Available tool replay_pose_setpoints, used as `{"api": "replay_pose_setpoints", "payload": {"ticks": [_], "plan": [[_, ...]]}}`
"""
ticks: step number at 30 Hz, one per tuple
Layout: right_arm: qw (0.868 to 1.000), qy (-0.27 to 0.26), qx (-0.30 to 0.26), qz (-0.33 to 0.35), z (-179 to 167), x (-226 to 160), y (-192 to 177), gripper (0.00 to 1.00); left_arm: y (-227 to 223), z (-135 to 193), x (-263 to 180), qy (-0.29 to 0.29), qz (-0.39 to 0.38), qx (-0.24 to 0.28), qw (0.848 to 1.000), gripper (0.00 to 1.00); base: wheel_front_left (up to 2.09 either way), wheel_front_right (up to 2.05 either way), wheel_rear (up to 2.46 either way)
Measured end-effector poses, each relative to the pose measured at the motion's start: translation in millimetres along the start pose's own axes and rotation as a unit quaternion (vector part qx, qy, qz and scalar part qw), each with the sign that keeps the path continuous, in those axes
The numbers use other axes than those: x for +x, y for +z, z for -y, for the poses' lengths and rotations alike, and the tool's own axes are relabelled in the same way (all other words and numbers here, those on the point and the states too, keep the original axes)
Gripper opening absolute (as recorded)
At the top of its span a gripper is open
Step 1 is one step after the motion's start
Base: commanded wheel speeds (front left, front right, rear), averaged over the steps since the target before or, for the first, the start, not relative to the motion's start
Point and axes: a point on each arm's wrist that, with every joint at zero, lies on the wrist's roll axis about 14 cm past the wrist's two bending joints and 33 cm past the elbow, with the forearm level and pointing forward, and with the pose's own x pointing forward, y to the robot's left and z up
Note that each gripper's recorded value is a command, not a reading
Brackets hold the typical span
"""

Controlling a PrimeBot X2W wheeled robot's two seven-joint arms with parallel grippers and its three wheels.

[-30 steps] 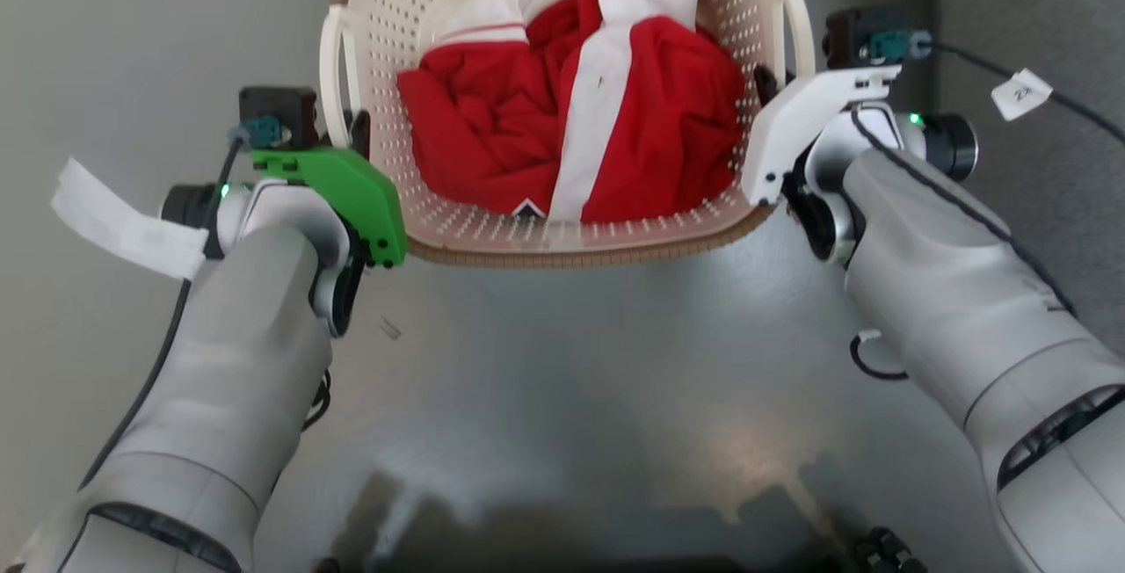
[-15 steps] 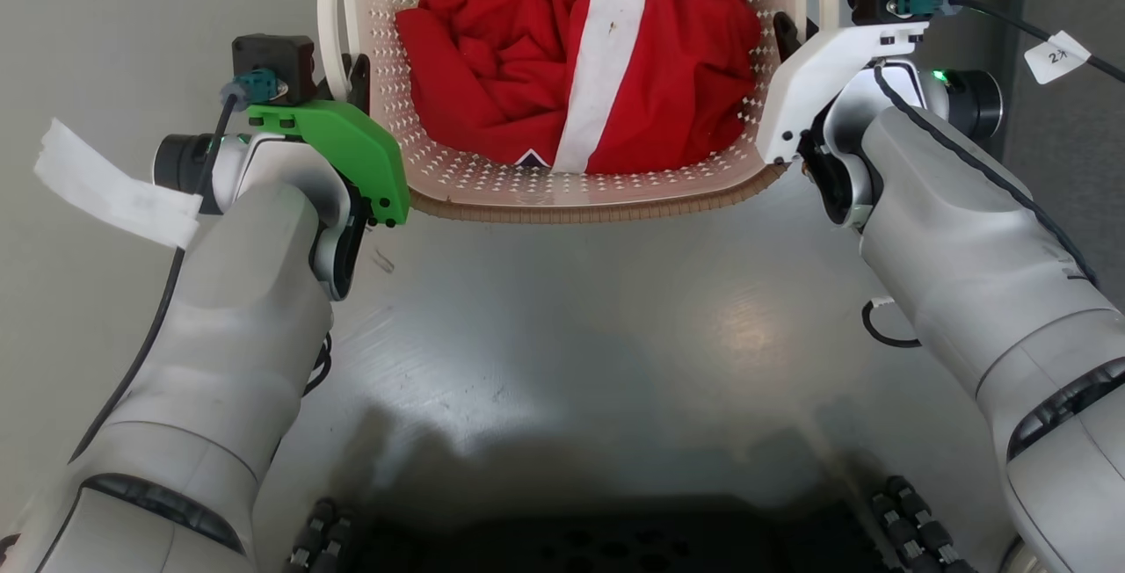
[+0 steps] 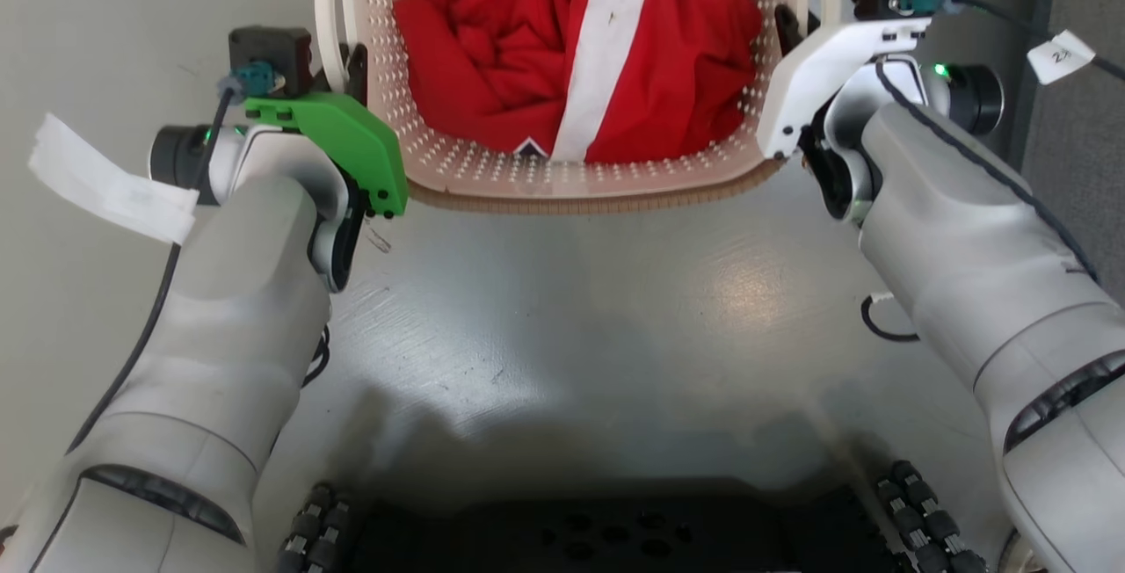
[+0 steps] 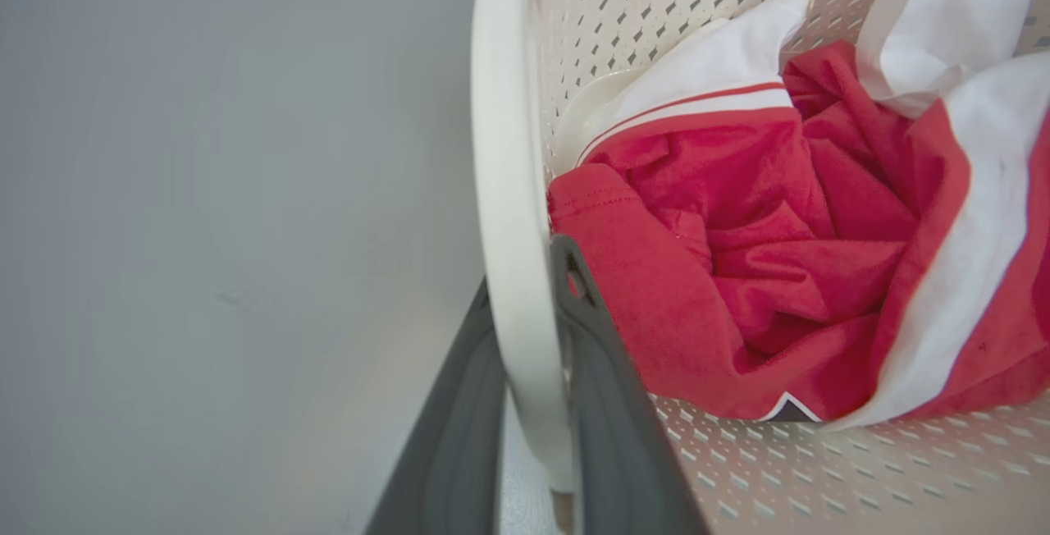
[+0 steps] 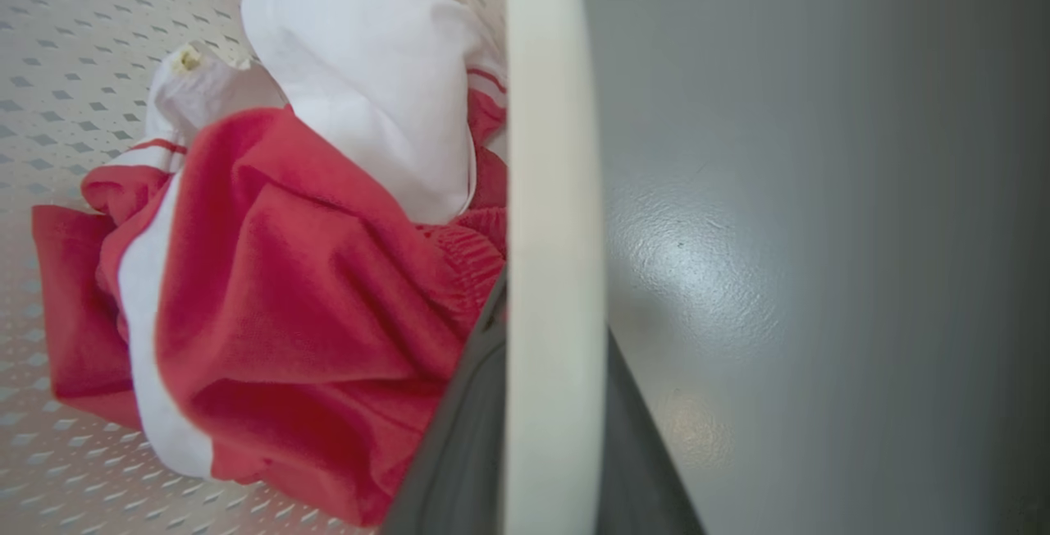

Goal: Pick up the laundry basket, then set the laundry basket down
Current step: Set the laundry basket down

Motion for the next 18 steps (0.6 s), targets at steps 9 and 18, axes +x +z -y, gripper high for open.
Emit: {"api": "replay_pose_setpoints", "payload": {"ticks": [9,18], "plan": [[1.0,-0.002,0.0,0.009,3.8,5.5,1.9,0.0,-0.6,-1.5,5.4,0.0,0.005,0.0,1.0,0.0,0.0,0.0,0.0],[1.0,-0.003,-0.006,0.015,5.7,3.9,2.4,1.0,-1.5,-3.4,3.9,0.003,0.005,0.002,1.0,0.57,0.0,0.0,0.0]]}}
